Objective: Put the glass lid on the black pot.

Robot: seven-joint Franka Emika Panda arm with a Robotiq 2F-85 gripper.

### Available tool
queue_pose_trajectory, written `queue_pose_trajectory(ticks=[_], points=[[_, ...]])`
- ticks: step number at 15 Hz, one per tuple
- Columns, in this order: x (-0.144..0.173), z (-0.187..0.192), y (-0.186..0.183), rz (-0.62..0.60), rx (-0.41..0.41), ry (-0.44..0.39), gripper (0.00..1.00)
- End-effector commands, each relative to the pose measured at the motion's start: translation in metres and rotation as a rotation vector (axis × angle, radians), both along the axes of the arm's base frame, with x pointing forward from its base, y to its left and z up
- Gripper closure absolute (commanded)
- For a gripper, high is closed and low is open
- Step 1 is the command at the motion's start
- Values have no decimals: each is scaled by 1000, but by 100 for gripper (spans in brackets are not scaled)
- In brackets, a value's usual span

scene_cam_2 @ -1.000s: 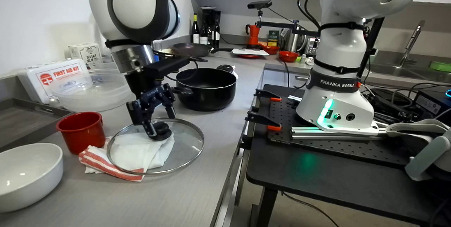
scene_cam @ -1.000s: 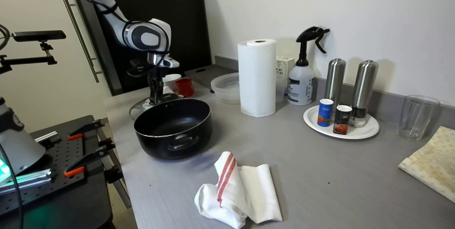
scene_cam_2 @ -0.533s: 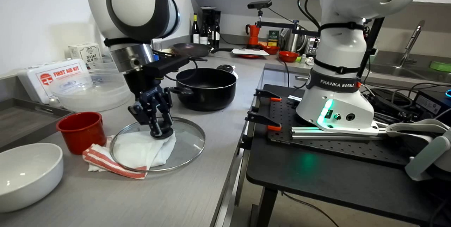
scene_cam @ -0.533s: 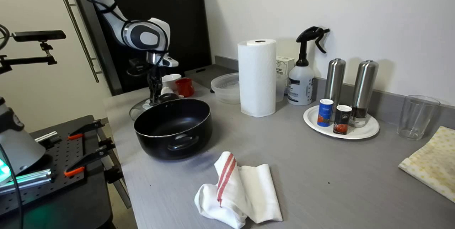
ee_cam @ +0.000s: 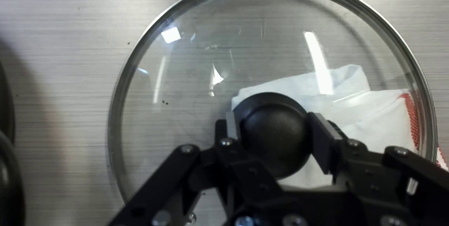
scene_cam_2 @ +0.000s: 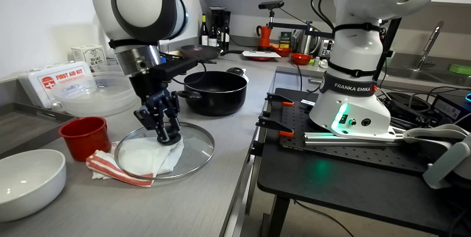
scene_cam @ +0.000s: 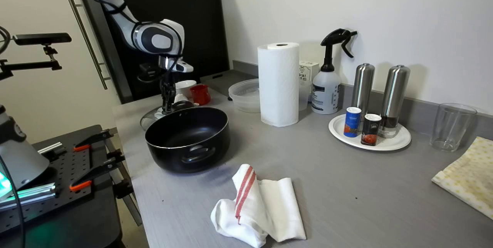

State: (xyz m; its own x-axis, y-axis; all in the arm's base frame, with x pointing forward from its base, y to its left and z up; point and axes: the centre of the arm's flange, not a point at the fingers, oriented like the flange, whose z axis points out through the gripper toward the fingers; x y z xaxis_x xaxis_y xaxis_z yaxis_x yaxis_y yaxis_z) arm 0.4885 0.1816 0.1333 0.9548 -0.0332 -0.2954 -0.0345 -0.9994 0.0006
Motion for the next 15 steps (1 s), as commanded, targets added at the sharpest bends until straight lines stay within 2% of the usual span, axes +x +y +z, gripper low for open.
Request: queue_pose_trajectory(ticks=[1, 8, 15], points=[[-11, 22, 0, 10, 7, -4, 75], [-44, 80, 18, 77, -30, -63, 75], [-67, 126, 52, 173, -10, -108, 75]])
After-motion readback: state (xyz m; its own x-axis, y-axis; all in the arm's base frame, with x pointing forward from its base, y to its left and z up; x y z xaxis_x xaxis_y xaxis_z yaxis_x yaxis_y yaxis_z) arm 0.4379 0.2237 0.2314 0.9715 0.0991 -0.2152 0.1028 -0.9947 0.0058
